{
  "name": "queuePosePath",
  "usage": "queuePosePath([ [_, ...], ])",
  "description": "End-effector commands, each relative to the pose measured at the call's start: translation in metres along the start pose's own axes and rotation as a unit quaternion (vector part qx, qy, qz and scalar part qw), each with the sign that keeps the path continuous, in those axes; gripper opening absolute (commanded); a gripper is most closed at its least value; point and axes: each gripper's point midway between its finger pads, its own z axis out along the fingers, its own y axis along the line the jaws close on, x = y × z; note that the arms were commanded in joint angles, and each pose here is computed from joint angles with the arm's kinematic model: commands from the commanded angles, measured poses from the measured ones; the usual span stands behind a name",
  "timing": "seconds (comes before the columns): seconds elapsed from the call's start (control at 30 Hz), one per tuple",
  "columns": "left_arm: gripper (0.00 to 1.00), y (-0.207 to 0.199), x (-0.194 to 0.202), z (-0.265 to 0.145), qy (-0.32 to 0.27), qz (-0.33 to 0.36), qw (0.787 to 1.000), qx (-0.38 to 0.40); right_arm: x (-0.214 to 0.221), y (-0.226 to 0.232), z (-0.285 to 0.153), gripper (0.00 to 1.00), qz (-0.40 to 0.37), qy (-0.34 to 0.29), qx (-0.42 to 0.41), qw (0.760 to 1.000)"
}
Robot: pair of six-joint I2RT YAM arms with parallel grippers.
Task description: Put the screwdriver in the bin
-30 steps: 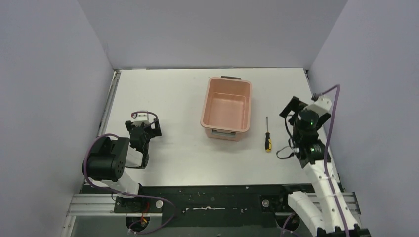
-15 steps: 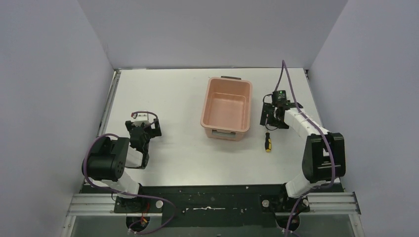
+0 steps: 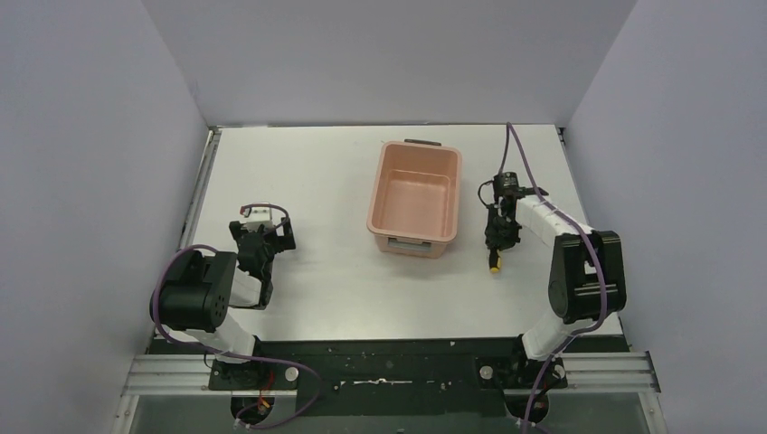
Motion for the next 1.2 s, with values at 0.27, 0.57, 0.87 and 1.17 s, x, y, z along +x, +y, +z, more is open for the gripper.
queuePosePath([
  [0.27,0.97,0.0,-0.026,0.007,-0.042,-0.005,0.999,-0.002,-0.129,-0.009,-0.164,0.0,0.032,-0.118,0.045,0.991],
  [0.57,0.97,0.0,-0.025,0.007,-0.042,-0.005,0.999,-0.002,-0.162,0.186,-0.227,0.0,-0.034,-0.247,-0.201,0.947],
  [0.87,0.97,0.0,-0.026,0.007,-0.043,-0.005,0.999,-0.002,-0.125,0.226,-0.136,0.0,-0.066,-0.193,-0.152,0.967],
  [1.17,0.97,0.0,-0.025,0.007,-0.042,-0.005,0.999,-0.002,-0.076,0.22,-0.029,0.09,-0.082,-0.114,-0.079,0.987],
])
